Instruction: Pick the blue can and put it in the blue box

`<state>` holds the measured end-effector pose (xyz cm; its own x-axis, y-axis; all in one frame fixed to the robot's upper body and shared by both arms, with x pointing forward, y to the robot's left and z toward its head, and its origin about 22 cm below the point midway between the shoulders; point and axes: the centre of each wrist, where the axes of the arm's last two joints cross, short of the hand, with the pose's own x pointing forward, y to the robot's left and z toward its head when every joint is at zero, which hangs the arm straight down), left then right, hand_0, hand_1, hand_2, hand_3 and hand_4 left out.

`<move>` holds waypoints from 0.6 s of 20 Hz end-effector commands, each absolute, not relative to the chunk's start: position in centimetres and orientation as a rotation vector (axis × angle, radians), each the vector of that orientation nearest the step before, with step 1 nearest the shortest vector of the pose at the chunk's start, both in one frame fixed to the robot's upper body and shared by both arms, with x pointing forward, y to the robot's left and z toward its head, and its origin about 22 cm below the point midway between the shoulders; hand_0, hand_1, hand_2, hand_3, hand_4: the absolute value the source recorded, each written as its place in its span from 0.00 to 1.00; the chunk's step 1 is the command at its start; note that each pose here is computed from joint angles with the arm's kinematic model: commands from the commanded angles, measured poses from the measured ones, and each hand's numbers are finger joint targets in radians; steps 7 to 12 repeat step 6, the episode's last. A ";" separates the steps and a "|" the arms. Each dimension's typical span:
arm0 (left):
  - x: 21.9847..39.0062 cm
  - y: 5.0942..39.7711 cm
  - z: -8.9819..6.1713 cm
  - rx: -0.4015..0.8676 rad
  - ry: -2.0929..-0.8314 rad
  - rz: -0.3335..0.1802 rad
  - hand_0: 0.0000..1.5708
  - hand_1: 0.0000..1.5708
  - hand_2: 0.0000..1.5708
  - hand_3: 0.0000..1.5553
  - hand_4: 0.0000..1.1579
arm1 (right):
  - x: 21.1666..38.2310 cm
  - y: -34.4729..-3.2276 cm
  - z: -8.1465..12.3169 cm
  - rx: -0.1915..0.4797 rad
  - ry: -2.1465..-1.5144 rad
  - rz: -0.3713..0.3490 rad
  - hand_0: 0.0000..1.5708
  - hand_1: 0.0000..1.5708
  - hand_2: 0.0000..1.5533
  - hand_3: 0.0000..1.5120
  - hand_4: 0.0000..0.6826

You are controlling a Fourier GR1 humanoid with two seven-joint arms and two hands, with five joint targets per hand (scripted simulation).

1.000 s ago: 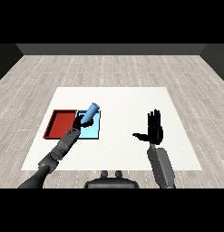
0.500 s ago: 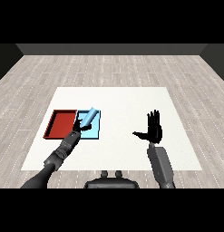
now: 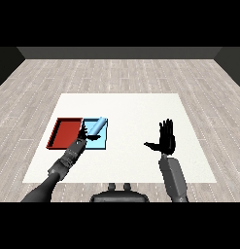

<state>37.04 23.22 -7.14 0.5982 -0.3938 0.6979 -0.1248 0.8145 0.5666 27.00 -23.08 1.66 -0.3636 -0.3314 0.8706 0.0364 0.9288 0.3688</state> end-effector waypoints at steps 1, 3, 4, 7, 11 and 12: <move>37.5 22.9 -6.6 0.652 -0.996 -0.095 0.00 0.00 0.00 0.00 0.00 | 27.8 -24.0 1.5 0.221 -1.919 -0.384 0.00 0.00 0.00 0.00 0.00; 37.8 22.0 -6.1 0.608 -1.174 -0.036 0.00 0.00 0.00 0.00 0.00 | 27.5 -23.0 1.7 0.221 -1.902 -0.390 0.00 0.00 0.00 0.00 0.00; 39.2 22.6 -4.1 0.571 -1.272 -0.052 0.00 0.00 0.00 0.00 0.00 | 27.2 -21.4 1.2 0.226 -1.912 -0.362 0.00 0.00 0.00 0.00 0.00; 38.6 25.6 -4.4 0.570 -1.320 -0.059 0.00 0.00 0.00 0.00 0.00 | 27.6 -23.6 2.5 0.228 -1.922 -0.295 0.00 0.00 0.00 0.00 0.00; 38.6 25.6 -4.4 0.570 -1.320 -0.059 0.00 0.00 0.00 0.00 0.00 | 27.6 -23.6 2.5 0.228 -1.922 -0.295 0.00 0.00 0.00 0.00 0.00; 38.6 25.6 -4.4 0.570 -1.320 -0.059 0.00 0.00 0.00 0.00 0.00 | 27.6 -23.6 2.5 0.228 -1.922 -0.295 0.00 0.00 0.00 0.00 0.00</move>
